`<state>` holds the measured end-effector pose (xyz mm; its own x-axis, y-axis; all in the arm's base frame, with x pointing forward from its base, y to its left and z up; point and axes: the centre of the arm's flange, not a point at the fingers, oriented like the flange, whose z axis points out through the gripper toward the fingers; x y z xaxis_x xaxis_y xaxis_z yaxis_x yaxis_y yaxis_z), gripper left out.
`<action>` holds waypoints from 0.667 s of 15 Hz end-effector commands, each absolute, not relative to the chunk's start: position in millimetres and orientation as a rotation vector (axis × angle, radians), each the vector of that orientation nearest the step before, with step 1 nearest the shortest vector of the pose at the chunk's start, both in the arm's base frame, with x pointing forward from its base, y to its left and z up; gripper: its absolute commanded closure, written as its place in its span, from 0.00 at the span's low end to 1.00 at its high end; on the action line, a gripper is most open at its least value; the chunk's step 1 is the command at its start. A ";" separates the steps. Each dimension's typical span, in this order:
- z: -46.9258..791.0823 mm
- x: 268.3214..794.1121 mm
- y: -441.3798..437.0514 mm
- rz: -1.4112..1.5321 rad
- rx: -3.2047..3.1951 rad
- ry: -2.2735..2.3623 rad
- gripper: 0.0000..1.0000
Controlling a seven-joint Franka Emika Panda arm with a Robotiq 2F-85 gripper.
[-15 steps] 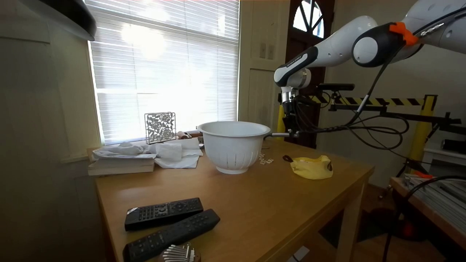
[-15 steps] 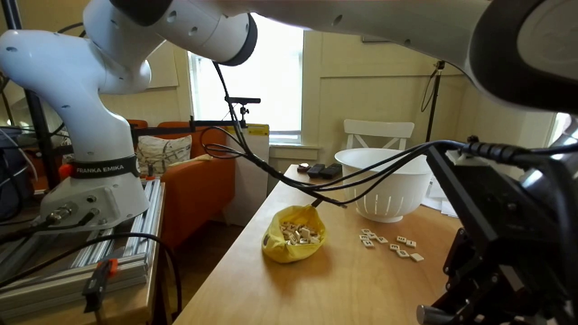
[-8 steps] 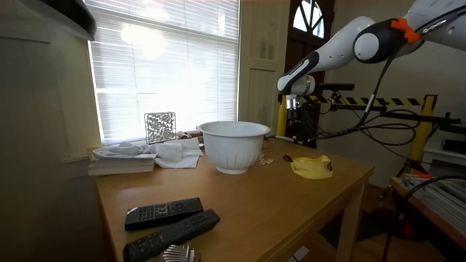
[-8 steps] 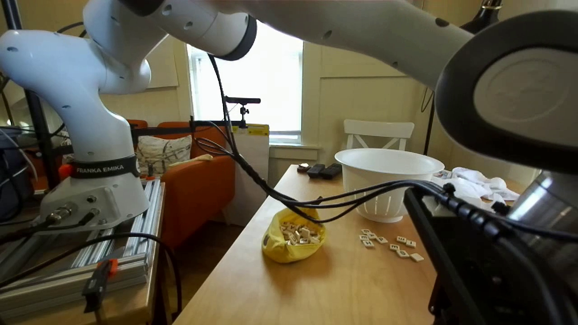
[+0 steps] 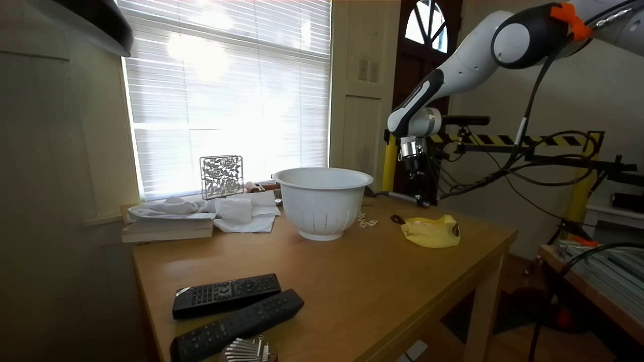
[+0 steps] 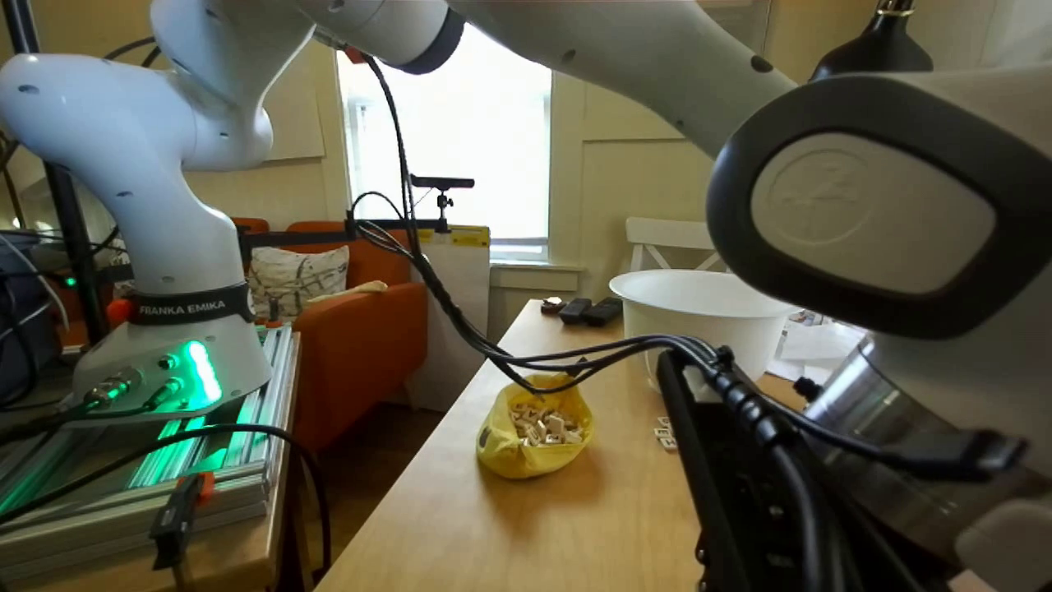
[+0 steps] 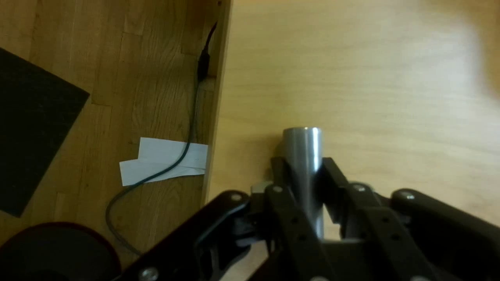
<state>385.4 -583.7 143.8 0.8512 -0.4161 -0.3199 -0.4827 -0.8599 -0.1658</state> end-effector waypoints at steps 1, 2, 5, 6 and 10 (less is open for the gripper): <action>156.3 351.8 -539.6 0.475 -2.796 0.637 0.94; 153.8 345.7 -534.6 0.492 -2.791 0.636 0.94; 150.5 332.7 -521.5 0.534 -2.798 0.612 0.94; 149.4 328.3 -517.2 0.547 -2.797 0.600 0.94; 148.7 311.3 -497.3 0.559 -2.804 0.576 0.94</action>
<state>336.2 -527.9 139.5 0.8452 -0.3455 -0.4078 -0.4323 -0.8905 -0.1415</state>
